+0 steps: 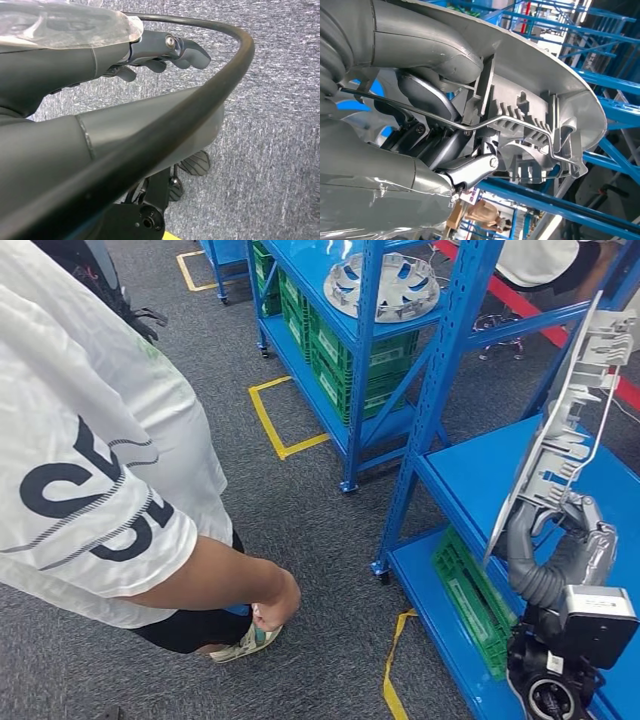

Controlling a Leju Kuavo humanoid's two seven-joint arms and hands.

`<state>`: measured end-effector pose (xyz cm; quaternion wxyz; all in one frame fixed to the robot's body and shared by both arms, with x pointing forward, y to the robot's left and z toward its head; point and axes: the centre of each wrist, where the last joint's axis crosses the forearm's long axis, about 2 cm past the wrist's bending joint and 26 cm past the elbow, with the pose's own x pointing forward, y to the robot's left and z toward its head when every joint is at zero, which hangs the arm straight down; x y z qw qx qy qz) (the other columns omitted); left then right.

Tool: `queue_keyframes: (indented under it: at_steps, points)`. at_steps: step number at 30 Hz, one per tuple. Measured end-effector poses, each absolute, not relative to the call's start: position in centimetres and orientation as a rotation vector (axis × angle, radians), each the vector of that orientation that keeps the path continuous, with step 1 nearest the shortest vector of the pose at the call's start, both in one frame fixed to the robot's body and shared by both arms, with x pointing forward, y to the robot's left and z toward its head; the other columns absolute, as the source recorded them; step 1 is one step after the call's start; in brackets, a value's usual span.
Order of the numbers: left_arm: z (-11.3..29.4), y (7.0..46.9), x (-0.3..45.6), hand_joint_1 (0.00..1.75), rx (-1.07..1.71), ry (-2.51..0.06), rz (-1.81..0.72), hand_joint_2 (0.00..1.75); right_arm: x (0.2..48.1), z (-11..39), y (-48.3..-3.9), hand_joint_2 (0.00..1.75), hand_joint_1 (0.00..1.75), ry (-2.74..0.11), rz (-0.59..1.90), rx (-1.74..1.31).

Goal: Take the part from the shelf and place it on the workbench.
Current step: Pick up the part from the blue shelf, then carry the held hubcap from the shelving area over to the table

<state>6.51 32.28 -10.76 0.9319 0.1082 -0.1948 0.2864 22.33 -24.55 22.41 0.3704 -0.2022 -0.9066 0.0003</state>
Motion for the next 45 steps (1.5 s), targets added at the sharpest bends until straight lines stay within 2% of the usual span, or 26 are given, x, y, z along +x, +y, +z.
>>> queue_keyframes:
  at_steps: [9, 27, 45]
  points:
    - [-10.7, 32.3, 6.7, 0.0, 0.209, -0.415, 0.575, 0.0, 21.5, 22.1, -21.5, 1.75, 1.75, -2.443, 0.107, -0.505]
    - [-10.7, 32.3, 6.8, 0.0, 0.199, -0.422, 0.565, 0.0, 21.1, 20.2, -16.6, 1.75, 1.75, -2.306, 0.186, -0.153]
    - [-10.7, 32.2, 6.8, 0.0, 0.199, -0.422, 0.556, 0.0, 21.0, 18.9, -15.3, 1.75, 1.75, -2.273, 0.27, -0.096]
